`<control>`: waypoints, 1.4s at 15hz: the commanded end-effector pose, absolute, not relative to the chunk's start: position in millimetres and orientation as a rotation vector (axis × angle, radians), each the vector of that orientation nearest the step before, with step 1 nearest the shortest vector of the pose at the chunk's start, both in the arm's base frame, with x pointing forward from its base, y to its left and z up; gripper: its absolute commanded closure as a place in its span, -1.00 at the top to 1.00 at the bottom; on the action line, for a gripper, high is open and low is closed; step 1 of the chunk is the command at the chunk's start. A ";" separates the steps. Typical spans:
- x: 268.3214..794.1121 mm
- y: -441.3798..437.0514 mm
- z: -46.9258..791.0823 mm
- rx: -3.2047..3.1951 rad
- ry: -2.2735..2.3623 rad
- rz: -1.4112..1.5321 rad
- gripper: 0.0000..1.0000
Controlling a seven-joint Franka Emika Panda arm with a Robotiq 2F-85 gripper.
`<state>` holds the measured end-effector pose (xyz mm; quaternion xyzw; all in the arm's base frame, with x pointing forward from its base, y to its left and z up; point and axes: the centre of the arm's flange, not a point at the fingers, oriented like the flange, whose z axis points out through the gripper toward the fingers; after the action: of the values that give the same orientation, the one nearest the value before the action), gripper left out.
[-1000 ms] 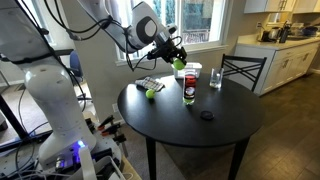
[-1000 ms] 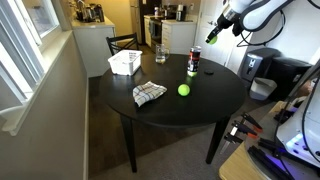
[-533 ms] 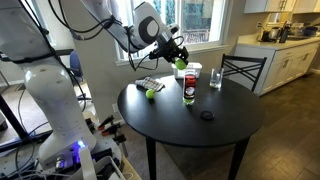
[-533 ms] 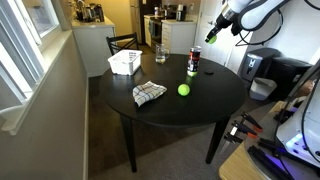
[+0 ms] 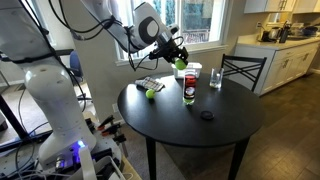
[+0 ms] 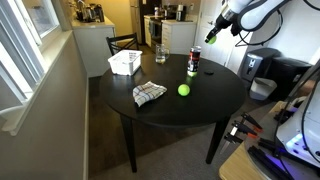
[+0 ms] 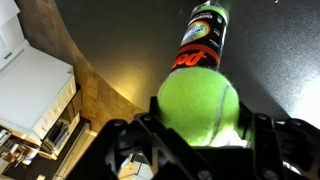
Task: Put the tennis ball inside the container
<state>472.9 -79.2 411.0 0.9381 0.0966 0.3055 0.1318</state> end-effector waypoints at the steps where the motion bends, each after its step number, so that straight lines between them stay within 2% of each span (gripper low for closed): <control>1: 472.9 -79.2 411.0 2.723 0.280 0.887 0.37; 2: 472.1 -78.8 410.4 2.722 0.275 0.888 -0.13; 21: 549.2 -87.7 374.2 2.618 0.270 0.950 -0.13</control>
<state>536.4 -96.6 396.1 0.9254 0.0977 0.3230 0.1727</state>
